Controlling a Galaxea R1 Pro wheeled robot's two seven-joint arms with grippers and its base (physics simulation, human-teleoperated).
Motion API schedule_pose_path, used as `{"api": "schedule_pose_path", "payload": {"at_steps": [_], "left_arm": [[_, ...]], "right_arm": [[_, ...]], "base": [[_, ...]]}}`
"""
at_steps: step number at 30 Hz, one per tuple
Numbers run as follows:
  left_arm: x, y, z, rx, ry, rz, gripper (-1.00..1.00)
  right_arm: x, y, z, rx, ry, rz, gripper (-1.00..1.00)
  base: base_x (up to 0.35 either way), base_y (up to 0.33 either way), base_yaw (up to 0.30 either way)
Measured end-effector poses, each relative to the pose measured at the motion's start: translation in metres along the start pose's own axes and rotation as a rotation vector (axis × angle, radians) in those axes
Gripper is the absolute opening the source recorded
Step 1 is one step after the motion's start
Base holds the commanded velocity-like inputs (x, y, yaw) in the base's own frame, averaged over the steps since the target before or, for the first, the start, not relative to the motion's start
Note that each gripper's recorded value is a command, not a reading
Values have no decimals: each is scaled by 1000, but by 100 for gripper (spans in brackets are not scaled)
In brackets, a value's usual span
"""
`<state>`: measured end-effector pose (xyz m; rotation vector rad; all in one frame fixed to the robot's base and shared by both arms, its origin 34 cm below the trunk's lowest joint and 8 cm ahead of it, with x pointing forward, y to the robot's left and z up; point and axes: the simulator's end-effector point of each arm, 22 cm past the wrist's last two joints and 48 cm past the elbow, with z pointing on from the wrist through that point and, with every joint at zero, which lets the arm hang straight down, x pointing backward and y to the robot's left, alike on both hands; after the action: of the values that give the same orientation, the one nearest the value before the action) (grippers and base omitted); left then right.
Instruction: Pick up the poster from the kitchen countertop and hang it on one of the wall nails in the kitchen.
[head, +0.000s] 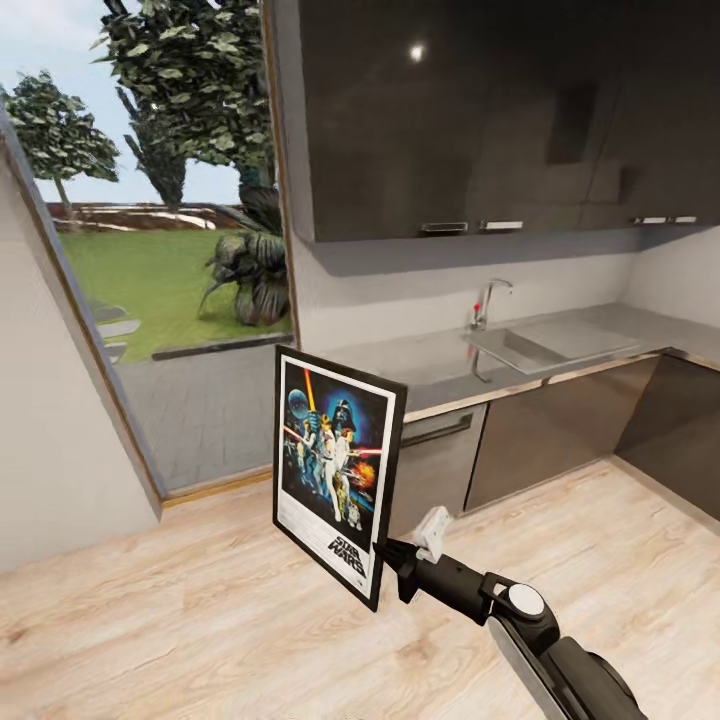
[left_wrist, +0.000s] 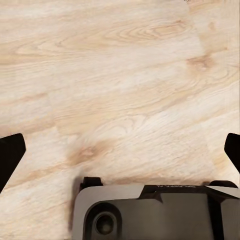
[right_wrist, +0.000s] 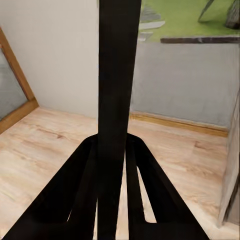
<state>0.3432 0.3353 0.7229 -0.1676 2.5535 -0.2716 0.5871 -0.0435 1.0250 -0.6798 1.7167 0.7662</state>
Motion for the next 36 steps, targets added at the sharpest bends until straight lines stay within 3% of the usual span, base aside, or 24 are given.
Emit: {"api": "schedule_pose_path", "payload": {"at_steps": [28, 32, 36], "left_arm": [[0, 0, 0, 0, 5, -4, 100], [-24, -5, 2, 9, -15, -3, 100], [-42, -10, 6, 21, 17, -28, 100]], "right_arm": [[0, 1, 1, -2, 1, 2, -100], [1, 2, 1, -1, 1, 4, -100], [-1, 7, 6, -6, -6, 15, -100]], "base": [[-125, 269, 288], [100, 301, 288], [154, 304, 288]]}}
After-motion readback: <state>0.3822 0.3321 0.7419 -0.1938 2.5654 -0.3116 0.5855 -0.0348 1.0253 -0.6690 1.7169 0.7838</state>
